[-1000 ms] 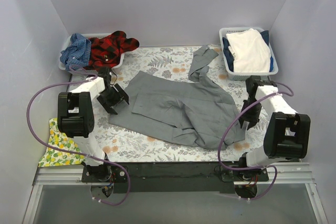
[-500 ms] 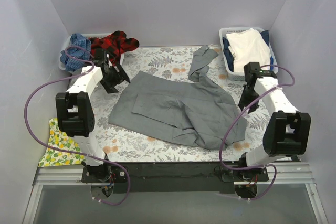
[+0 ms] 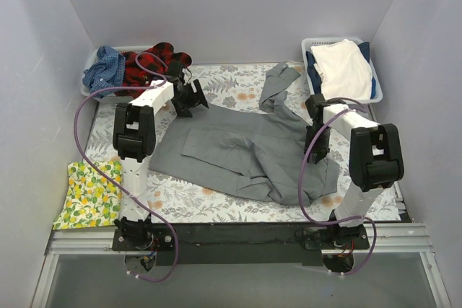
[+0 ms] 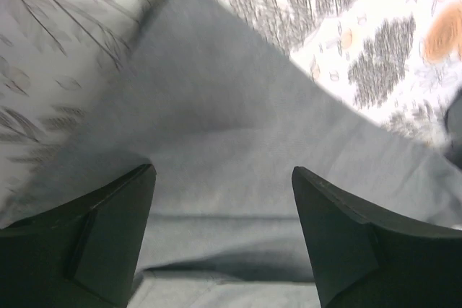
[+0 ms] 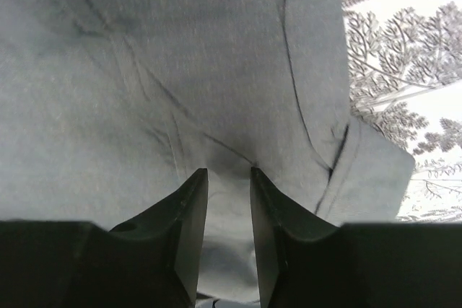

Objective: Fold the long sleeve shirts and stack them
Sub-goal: Fold the shirt

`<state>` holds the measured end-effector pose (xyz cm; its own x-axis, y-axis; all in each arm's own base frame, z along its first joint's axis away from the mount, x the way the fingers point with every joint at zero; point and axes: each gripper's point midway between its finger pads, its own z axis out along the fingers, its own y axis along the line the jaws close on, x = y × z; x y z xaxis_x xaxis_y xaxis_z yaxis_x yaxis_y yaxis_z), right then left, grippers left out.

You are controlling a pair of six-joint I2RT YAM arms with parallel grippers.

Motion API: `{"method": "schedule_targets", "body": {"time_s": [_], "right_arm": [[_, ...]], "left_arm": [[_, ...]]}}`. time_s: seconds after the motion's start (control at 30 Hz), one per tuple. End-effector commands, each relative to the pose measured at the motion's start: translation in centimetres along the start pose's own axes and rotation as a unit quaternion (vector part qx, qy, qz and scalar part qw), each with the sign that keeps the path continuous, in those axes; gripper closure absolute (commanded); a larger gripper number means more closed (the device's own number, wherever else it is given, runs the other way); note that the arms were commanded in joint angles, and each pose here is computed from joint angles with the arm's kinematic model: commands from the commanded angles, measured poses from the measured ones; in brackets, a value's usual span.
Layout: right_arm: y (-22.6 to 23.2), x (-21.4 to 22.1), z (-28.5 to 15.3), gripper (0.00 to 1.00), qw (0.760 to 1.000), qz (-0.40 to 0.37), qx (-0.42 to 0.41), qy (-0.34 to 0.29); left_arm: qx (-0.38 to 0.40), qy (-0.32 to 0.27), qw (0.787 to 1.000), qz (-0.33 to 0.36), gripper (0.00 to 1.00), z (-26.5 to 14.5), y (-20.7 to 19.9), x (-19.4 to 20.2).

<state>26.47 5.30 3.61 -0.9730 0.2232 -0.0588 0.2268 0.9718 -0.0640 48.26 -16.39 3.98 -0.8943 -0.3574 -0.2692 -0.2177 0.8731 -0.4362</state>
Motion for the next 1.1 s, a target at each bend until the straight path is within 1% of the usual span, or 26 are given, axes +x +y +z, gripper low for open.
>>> {"method": "schedule_targets", "body": {"time_s": [0.0, 0.03, 0.1, 0.13, 0.23, 0.27, 0.4, 0.47, 0.5, 0.63, 0.73, 0.9, 0.93, 1.0, 1.03, 1.07], "right_arm": [[0.4, -0.4, 1.7, 0.62, 1.000, -0.010, -0.001, 0.014], [0.8, -1.2, 1.8, 0.62, 1.000, -0.012, -0.004, 0.008], [1.1, -1.9, 2.8, 0.62, 1.000, -0.021, -0.003, 0.018], [1.7, -3.1, 2.6, 0.62, 1.000, -0.023, -0.009, 0.007], [2.6, -4.7, 3.6, 0.62, 0.999, -0.037, -0.015, 0.007], [3.3, -6.0, 3.8, 0.62, 0.999, -0.040, -0.022, 0.000], [5.3, -9.6, 4.0, 0.62, 0.997, -0.061, -0.038, -0.028], [6.0, -10.7, 4.5, 0.62, 0.996, -0.068, -0.047, -0.029], [6.8, -12.1, 3.9, 0.62, 0.995, -0.072, -0.055, -0.046], [7.8, -14.2, 3.5, 0.61, 0.993, -0.078, -0.064, -0.066], [7.8, -14.8, 2.4, 0.61, 0.991, -0.079, -0.066, -0.083], [6.9, -15.7, -2.8, 0.61, 0.982, -0.078, -0.069, -0.159], [6.7, -15.8, -4.4, 0.61, 0.977, -0.077, -0.075, -0.183], [6.5, -15.9, -6.2, 0.62, 0.972, -0.078, -0.082, -0.207], [6.3, -15.9, -8.1, 0.63, 0.966, -0.075, -0.088, -0.229], [6.2, -15.8, -8.7, 0.64, 0.964, -0.075, -0.091, -0.237]], "left_arm": [[-0.033, -0.012, 0.999, 0.004, 0.24, 1.1, 1.2, -1.5], [-0.047, -0.006, 0.999, 0.001, 0.24, 1.4, 2.0, -1.1], [-0.081, -0.008, 0.997, 0.002, 0.24, 2.2, 3.5, -1.0], [-0.096, -0.001, 0.995, 0.000, 0.24, 2.3, 4.3, -0.5], [-0.139, -0.005, 0.990, 0.000, 0.24, 2.3, 6.3, 0.1], [-0.156, -0.012, 0.988, 0.002, 0.24, 2.0, 7.0, 0.1], [-0.171, -0.019, 0.985, 0.006, 0.24, 0.7, 8.0, 1.0], [-0.174, -0.024, 0.984, 0.009, 0.24, 0.0, 8.3, 1.3], [-0.176, -0.026, 0.984, 0.011, 0.24, -0.2, 8.4, 1.3], [-0.173, -0.038, 0.984, 0.018, 0.23, -0.9, 7.8, 0.5], [-0.163, -0.054, 0.985, 0.019, 0.23, -1.7, 6.5, -1.0], [-0.130, -0.098, 0.986, 0.027, 0.22, -4.7, 3.7, -3.8], [-0.124, -0.105, 0.986, 0.028, 0.22, -5.4, 3.2, -4.1], [-0.108, -0.121, 0.986, 0.030, 0.22, -7.1, 2.1, -4.6], [-0.104, -0.124, 0.986, 0.032, 0.21, -7.6, 1.8, -4.6], [-0.100, -0.128, 0.986, 0.031, 0.21, -8.1, 1.6, -4.6]]}}
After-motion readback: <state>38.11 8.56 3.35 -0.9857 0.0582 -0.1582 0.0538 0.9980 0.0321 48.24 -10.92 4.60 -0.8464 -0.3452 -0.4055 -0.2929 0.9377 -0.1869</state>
